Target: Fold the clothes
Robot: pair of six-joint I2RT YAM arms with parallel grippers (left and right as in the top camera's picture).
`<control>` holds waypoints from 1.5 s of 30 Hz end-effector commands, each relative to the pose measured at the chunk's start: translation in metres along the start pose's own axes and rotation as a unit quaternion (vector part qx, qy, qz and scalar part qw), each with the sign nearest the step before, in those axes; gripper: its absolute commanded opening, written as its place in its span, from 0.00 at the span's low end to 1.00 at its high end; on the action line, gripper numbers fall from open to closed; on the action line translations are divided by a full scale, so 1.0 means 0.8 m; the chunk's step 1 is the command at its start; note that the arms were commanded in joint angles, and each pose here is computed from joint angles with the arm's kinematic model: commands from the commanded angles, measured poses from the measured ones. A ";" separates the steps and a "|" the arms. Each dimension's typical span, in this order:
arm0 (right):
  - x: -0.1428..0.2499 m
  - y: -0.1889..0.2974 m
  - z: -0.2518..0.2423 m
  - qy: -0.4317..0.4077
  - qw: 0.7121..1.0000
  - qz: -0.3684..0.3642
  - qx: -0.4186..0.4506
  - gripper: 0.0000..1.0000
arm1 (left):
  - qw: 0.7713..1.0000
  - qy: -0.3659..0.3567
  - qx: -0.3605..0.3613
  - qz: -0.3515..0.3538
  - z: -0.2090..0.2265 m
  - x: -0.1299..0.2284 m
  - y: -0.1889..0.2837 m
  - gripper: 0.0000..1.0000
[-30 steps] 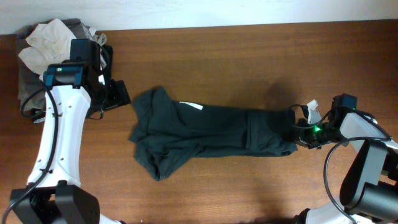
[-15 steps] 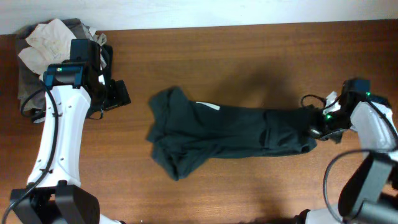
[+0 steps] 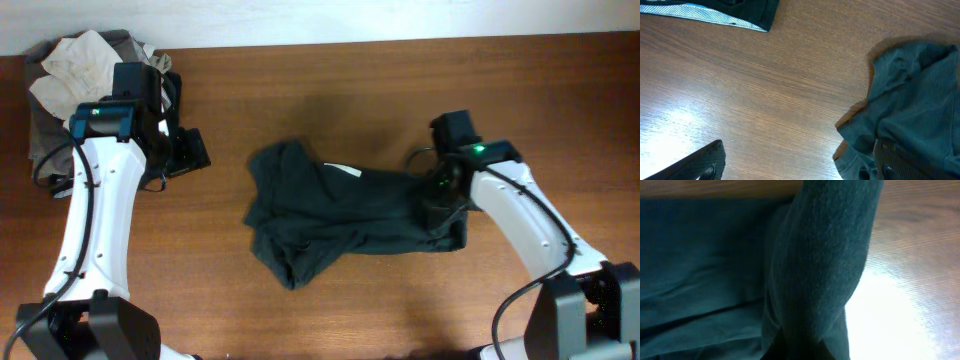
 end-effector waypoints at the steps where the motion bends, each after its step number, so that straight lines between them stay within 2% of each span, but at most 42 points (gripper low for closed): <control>1: 0.006 -0.014 0.025 0.024 1.000 0.006 0.015 0.04 | 1.000 -0.002 -0.003 0.005 0.002 0.001 -0.005 0.94; 8: 0.032 -0.044 0.060 0.058 0.997 0.042 0.020 0.04 | 1.000 -0.002 -0.003 0.005 0.002 0.001 -0.005 0.94; 12: 0.039 -0.043 0.080 0.080 0.996 0.036 0.007 0.04 | 1.000 -0.002 -0.003 0.006 0.002 0.001 -0.005 0.94; 16: 0.056 -0.040 0.100 0.143 0.987 0.064 -0.039 0.04 | 1.000 -0.002 -0.003 0.005 0.002 0.001 -0.005 0.94; 17: 0.058 -0.039 0.102 0.143 0.986 0.069 -0.046 0.07 | 1.000 -0.002 -0.003 0.005 0.002 0.001 -0.005 0.94; 18: 0.060 -0.039 0.104 0.142 0.986 0.073 -0.054 0.17 | 1.000 -0.002 -0.003 0.005 0.002 0.001 -0.005 0.94; 20: 0.062 -0.038 0.108 0.142 0.985 0.078 -0.064 0.29 | 1.000 -0.002 -0.003 0.005 0.002 0.001 -0.005 0.94; 25: 0.071 -0.034 0.122 0.139 0.979 0.102 -0.108 0.35 | 1.000 -0.002 -0.003 0.005 0.002 0.001 -0.005 0.94; 27: 0.074 -0.028 0.132 0.146 0.974 0.112 -0.136 0.47 | 1.000 -0.002 -0.003 0.005 0.002 0.001 -0.005 0.94; 29: 0.075 -0.016 0.141 0.152 0.967 0.121 -0.162 0.49 | 1.000 -0.002 -0.003 0.005 0.002 0.001 -0.005 0.94; 31: 0.067 -0.004 0.142 0.149 0.968 0.115 -0.163 0.50 | 1.000 -0.002 -0.003 0.005 0.002 0.001 -0.005 0.94; 35: 0.029 0.054 0.143 0.135 0.972 0.085 -0.174 0.61 | 1.000 -0.002 -0.003 0.005 0.002 0.001 -0.005 0.94; 36: 0.022 0.063 0.140 0.129 0.972 0.082 -0.176 0.60 | 1.000 -0.002 -0.003 0.005 0.002 0.001 -0.005 0.94; 37: 0.012 0.071 0.137 0.122 0.973 0.076 -0.178 0.46 | 1.000 -0.002 -0.003 0.005 0.002 0.001 -0.005 0.94; 39: -0.005 0.076 0.129 0.110 0.975 0.063 -0.182 0.07 | 1.000 -0.002 -0.003 0.005 0.002 0.001 -0.005 0.94; 40: -0.011 0.073 0.123 0.107 0.976 0.059 -0.183 0.04 | 1.000 -0.002 -0.003 0.005 0.002 0.001 -0.005 0.94; 43: -0.015 0.051 0.103 0.096 0.976 0.075 -0.178 0.04 | 1.000 -0.002 -0.003 0.005 0.002 0.001 -0.005 0.94; 45: -0.010 0.030 0.100 0.097 0.969 0.095 -0.207 0.04 | 1.000 -0.002 -0.003 0.004 0.002 0.000 -0.005 0.94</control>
Point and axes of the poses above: each gripper's point midway between its finger pads, its own y axis back along the fingers, its own z axis along the line the jaws close on, x = y × z, the point moved 3 cm from there along y, back along the fingers, and after that the axes turned 7 degrees about -y, right-handed, at the moved point
